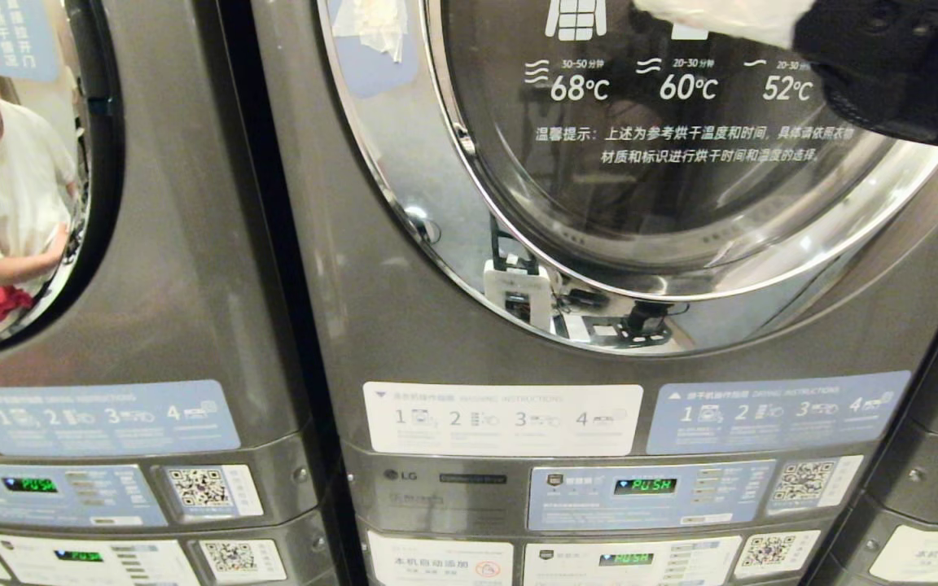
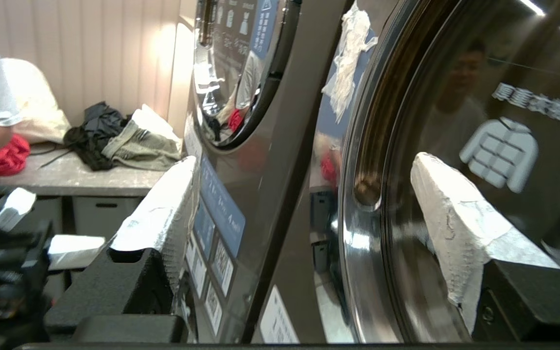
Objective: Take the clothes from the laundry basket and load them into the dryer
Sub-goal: Open the dryer
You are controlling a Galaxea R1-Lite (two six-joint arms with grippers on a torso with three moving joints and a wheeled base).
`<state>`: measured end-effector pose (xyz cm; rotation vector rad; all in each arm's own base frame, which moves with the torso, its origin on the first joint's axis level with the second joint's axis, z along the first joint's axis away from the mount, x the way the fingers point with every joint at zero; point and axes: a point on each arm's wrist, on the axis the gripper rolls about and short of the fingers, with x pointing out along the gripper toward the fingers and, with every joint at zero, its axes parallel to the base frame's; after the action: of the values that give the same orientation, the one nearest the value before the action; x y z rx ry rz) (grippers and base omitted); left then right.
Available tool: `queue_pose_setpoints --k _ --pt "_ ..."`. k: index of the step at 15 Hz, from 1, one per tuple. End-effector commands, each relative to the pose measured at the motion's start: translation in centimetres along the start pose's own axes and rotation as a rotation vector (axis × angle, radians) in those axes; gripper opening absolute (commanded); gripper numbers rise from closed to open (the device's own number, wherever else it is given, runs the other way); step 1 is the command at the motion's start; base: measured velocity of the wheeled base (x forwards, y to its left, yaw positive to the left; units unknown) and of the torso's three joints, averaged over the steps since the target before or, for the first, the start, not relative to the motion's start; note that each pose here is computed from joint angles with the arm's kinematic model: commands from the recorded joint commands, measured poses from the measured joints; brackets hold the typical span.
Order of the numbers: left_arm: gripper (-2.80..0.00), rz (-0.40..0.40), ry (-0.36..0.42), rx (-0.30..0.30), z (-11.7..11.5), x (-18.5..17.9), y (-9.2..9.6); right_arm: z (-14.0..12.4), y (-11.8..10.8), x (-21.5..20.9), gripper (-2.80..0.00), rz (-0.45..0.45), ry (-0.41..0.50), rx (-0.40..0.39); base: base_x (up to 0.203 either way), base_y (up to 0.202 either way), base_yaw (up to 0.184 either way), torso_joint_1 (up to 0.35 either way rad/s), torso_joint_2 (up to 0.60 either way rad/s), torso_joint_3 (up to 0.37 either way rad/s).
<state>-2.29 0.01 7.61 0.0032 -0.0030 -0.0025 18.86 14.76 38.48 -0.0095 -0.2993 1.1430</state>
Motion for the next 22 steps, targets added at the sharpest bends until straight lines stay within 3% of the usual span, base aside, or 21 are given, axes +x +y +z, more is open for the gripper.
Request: queue_pose_setpoints --k 1,11,22 --pt "-2.8 -0.001 0.0 0.0 0.0 0.0 0.0 -2.1 -0.9 3.7 0.0 0.008 0.032 0.03 0.0 0.0 0.0 0.0 0.0 0.0" --pt "-2.8 0.001 0.0 0.0 0.0 0.0 0.0 -4.1 -0.7 9.5 0.0 -0.047 0.055 0.058 0.0 0.0 0.0 0.0 0.0 0.0" --pt "-2.8 -0.001 0.0 0.0 0.0 0.0 0.0 -5.5 -0.5 12.2 0.0 -0.095 0.062 0.066 0.0 0.0 0.0 0.0 0.0 0.0"
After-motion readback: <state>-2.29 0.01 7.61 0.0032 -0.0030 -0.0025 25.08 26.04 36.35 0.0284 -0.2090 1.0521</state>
